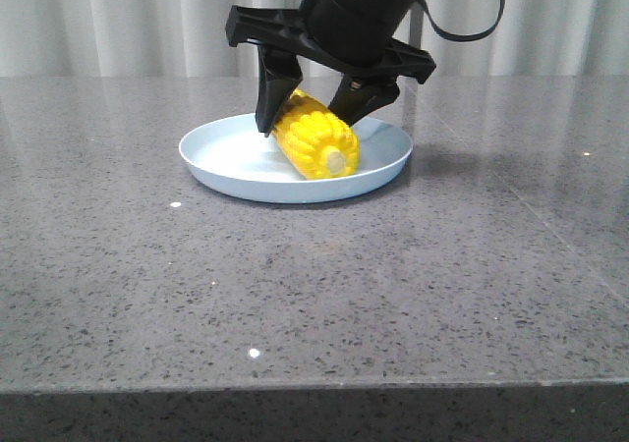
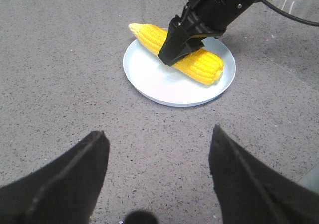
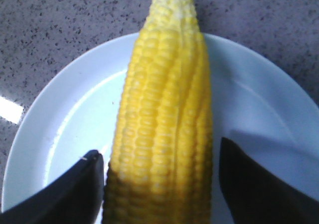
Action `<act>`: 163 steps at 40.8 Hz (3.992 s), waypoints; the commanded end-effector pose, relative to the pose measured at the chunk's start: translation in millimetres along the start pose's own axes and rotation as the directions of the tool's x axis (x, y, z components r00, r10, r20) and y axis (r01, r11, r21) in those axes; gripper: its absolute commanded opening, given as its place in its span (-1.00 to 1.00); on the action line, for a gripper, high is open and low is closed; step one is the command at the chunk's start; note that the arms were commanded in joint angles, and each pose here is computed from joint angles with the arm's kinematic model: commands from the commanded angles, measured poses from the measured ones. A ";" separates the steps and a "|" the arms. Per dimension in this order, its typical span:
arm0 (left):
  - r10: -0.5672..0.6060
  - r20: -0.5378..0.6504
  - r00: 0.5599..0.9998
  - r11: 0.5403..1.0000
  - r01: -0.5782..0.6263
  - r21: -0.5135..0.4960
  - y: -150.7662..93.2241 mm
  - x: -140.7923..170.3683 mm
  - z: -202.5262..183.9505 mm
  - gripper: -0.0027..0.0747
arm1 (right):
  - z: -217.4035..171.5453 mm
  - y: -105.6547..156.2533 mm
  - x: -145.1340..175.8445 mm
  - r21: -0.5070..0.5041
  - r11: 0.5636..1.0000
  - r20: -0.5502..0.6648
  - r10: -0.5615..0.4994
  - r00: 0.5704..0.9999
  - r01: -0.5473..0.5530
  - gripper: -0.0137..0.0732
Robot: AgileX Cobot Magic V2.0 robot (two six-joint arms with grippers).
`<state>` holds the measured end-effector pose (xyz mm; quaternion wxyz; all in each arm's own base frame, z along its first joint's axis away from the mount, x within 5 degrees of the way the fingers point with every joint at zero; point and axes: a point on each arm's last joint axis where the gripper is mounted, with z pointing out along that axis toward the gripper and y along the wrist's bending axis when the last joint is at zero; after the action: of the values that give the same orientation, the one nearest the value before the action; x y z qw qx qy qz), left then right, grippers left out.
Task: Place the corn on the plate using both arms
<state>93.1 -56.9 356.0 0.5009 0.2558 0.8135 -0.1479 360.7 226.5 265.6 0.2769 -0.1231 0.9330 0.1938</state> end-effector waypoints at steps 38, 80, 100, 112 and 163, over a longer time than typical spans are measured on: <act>-0.007 0.095 0.995 1.000 0.008 -0.003 -0.2 -13.1 -5.5 0.21 | -244.8 -18.7 124.7 0.131 0.937 0.311 -0.350 0.883 0.325 0.51; 0.051 0.080 0.995 0.998 -0.047 -0.052 3.9 -11.9 -5.5 -0.98 | -284.2 -34.7 189.6 0.135 0.936 0.381 -0.352 0.855 0.325 -0.84; 0.047 0.101 0.994 0.997 -0.041 -0.065 4.7 -9.6 -5.8 -0.98 | -283.9 -34.9 190.2 0.134 0.936 0.373 -0.352 0.858 0.325 -0.84; 0.026 0.298 0.954 0.941 0.077 -0.328 14.4 28.6 -38.5 -0.98 | -283.9 -34.9 190.2 0.134 0.936 0.373 -0.352 0.859 0.325 -0.84; 0.138 0.536 0.833 0.830 0.198 -0.522 21.4 153.3 6.1 -0.98 | -283.7 -35.1 190.8 0.134 0.936 0.366 -0.352 0.861 0.325 -0.84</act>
<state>56.2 -1.0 209.7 0.7290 0.0392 0.6827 0.0295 82.1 49.3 354.1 0.4523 -0.2376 0.8505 0.1254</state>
